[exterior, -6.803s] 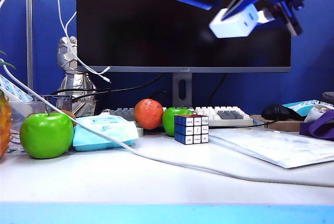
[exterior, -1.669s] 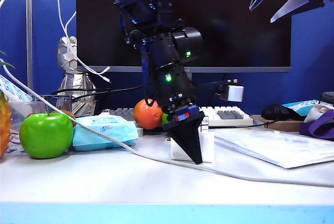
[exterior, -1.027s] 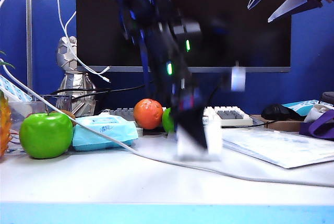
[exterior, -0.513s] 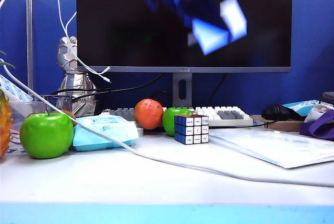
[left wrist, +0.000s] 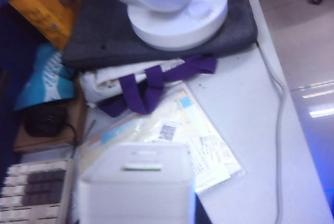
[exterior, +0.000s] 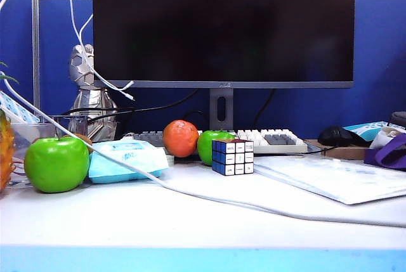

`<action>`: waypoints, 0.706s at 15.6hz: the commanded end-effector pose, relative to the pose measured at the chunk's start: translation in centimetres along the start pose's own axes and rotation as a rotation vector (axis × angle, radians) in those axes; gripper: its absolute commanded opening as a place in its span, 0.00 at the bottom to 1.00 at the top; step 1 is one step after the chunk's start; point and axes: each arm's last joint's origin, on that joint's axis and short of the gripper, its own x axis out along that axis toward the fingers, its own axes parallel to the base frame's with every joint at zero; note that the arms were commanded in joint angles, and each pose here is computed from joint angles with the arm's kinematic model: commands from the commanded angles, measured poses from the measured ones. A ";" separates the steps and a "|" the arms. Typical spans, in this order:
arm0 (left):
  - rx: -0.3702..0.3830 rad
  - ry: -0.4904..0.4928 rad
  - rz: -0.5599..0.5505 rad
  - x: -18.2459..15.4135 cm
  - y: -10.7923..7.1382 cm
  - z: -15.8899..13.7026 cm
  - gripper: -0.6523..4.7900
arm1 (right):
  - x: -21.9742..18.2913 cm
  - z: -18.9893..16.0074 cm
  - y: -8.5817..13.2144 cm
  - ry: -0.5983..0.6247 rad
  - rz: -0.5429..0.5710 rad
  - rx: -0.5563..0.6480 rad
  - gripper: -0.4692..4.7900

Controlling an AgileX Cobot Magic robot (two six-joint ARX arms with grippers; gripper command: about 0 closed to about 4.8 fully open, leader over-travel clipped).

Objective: Pick up the Type-C charging cable and the charging base, insert one end of the Type-C charger into the corresponding slot on the base, and finally place the plugged-in charger back on the table.

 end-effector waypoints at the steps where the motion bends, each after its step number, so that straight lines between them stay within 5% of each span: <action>1: 0.025 -0.041 0.032 -1.2 0.0 1.1 0.11 | -0.1 0.2 0.4 -0.007 0.096 -0.043 0.58; 6: -0.016 -0.098 0.086 -3.0 0.0 2.6 0.11 | -0.1 0.2 0.6 0.000 0.171 -0.052 0.58; 11: -0.121 -0.285 0.076 -5.4 -0.1 4.9 0.11 | -0.2 0.6 0.9 -0.024 0.262 -0.130 0.66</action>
